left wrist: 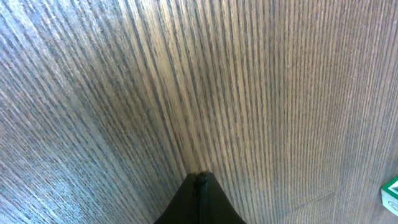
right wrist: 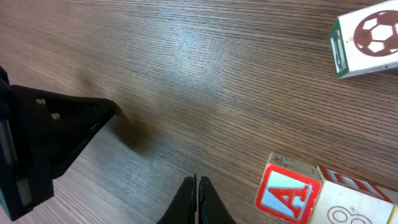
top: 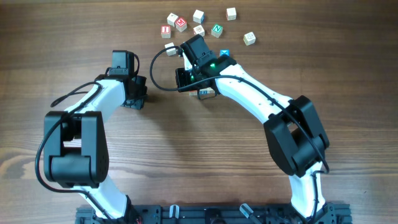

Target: Form a horizontal line

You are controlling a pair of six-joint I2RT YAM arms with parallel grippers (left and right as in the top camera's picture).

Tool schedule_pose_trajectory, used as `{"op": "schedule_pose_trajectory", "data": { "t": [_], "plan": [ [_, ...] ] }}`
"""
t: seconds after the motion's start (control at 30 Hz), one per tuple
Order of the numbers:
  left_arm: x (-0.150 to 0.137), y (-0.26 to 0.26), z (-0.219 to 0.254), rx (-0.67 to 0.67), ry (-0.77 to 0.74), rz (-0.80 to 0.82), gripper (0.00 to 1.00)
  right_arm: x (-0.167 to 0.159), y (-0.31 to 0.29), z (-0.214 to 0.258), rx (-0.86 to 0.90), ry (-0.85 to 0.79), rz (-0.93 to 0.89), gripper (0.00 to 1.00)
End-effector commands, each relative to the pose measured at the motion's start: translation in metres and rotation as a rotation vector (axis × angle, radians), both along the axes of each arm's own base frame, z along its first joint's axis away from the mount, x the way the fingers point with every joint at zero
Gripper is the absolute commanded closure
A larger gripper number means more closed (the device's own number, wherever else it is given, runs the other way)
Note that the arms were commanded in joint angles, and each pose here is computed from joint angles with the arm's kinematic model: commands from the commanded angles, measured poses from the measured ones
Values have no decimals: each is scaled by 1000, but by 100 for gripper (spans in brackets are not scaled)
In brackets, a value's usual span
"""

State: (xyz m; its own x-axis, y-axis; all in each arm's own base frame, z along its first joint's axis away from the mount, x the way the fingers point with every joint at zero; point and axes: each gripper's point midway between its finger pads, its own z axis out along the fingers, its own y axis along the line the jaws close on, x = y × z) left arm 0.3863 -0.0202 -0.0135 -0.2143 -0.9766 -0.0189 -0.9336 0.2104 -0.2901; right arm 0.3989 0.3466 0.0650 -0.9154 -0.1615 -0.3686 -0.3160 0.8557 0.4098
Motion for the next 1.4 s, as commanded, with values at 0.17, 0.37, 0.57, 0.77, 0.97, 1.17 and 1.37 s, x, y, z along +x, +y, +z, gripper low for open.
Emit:
{"op": "schedule_pose_trajectory", "data": {
  "t": [0.17, 0.37, 0.57, 0.77, 0.97, 1.17, 1.37],
  "plan": [
    [-106, 35, -83, 148, 376, 56, 96, -3, 1, -35, -38, 42, 21, 95],
    [-106, 35, -83, 148, 376, 56, 96, 1, -4, -39, -68, 31, 5, 95],
    [-105, 35, -83, 148, 372, 56, 96, 4, -8, -42, -90, 15, -11, 95],
    [-105, 35, -83, 148, 372, 56, 96, 8, -12, -43, -115, -1, -28, 95],
    [-105, 35, -83, 148, 372, 56, 95, 9, -16, -44, -133, -5, -36, 95],
    [-105, 35, -83, 148, 372, 56, 96, 10, -20, -45, -154, -13, -46, 95],
    [-104, 35, -83, 148, 369, 56, 96, 12, -20, -44, -154, -21, -51, 95]
  ]
}}
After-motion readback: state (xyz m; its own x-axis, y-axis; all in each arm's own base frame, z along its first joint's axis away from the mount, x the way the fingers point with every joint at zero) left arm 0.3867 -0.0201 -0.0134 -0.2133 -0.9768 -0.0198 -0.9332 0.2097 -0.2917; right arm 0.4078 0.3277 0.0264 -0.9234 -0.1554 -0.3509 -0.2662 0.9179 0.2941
